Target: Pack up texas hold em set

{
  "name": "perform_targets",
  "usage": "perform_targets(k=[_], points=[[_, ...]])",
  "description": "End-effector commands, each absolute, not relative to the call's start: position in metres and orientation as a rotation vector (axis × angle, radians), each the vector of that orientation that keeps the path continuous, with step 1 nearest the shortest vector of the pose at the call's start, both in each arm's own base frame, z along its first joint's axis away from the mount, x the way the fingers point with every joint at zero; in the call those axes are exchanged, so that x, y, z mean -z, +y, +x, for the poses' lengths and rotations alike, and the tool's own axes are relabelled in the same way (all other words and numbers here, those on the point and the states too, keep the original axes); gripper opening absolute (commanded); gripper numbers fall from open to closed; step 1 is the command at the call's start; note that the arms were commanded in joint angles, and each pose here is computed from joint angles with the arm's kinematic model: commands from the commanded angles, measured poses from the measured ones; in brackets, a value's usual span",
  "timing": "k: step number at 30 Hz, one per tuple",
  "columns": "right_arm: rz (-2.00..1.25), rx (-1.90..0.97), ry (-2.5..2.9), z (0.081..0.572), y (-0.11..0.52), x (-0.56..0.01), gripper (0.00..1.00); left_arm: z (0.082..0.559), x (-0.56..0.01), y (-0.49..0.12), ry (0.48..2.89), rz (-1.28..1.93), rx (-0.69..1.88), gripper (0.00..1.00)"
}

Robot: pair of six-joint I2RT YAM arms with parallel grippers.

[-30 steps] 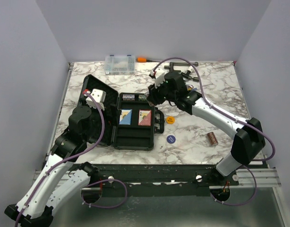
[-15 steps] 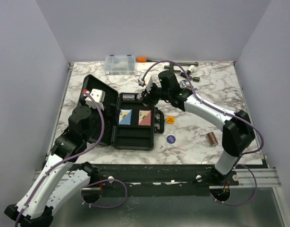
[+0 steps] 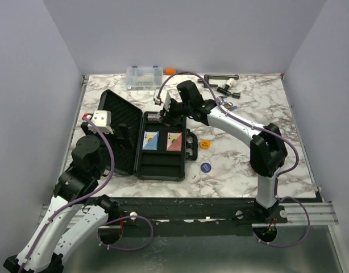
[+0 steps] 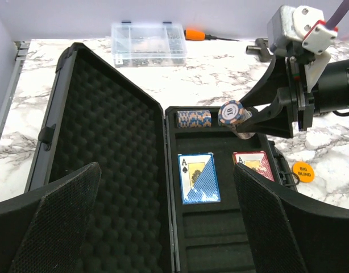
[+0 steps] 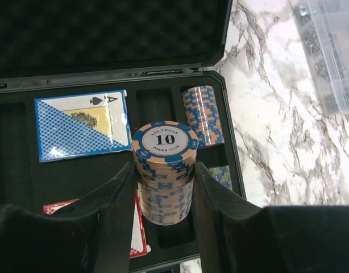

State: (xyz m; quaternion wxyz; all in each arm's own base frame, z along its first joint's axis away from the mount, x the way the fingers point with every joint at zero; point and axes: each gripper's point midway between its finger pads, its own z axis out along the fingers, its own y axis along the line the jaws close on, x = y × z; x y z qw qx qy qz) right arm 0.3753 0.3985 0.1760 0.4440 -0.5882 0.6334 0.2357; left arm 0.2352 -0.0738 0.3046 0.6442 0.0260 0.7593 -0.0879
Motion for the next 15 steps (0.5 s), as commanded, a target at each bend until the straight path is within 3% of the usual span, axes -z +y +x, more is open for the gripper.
perform_targets(k=[1,15], points=[[-1.532,-0.594,1.477,0.373,0.42,-0.188,0.01,0.235,-0.3,-0.062,1.731,0.012,0.15,0.98],[-1.623,-0.525,1.507,0.381,0.441,-0.156,0.01,0.234,-0.301,-0.066,1.727,0.024,0.17,0.98]])
